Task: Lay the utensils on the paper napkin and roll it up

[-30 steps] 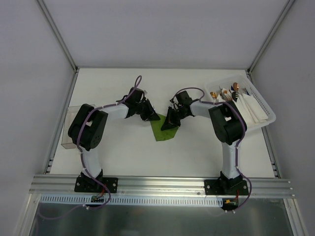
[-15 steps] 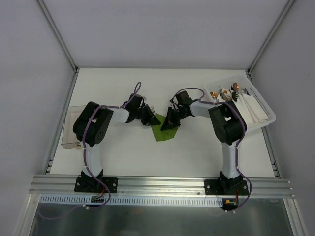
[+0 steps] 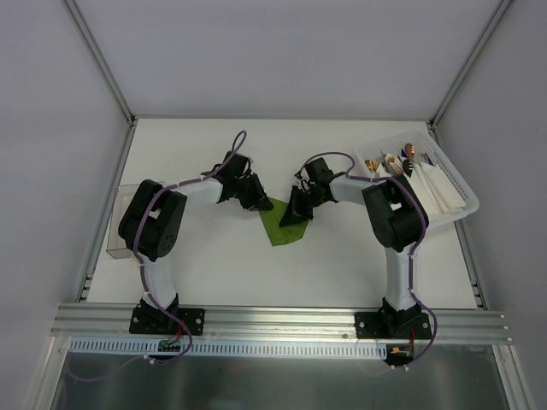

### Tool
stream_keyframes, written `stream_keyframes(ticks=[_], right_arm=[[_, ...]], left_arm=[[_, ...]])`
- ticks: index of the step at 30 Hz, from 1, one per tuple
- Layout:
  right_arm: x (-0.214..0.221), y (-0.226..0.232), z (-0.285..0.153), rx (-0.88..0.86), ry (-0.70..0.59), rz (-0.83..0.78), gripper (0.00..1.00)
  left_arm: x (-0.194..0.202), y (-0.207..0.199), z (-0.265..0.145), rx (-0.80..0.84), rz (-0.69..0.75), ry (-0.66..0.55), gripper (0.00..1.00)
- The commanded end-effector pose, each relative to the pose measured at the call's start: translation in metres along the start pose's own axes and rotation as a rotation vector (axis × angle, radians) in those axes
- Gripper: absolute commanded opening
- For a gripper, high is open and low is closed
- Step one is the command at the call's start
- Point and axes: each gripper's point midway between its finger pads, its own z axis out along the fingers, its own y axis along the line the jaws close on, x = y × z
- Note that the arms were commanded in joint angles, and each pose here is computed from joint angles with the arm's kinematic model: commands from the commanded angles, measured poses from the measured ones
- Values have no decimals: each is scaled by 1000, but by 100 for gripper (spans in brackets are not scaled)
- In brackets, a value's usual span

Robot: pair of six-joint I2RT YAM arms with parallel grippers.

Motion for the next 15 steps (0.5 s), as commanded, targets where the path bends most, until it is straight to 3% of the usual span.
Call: stream_keyframes(ticks=[1,5,15], right_arm=[[9,-43,8,159,4,36,0],[10,-45,10,162,10,36,0],[11,-43,10,154,16,28,0]], left_arm=[[-12,-4,-25,-111,124,-44,14],[-20,-12,-29,-162,195,-56,15],[-12,-36,-5,-183,321,42,8]])
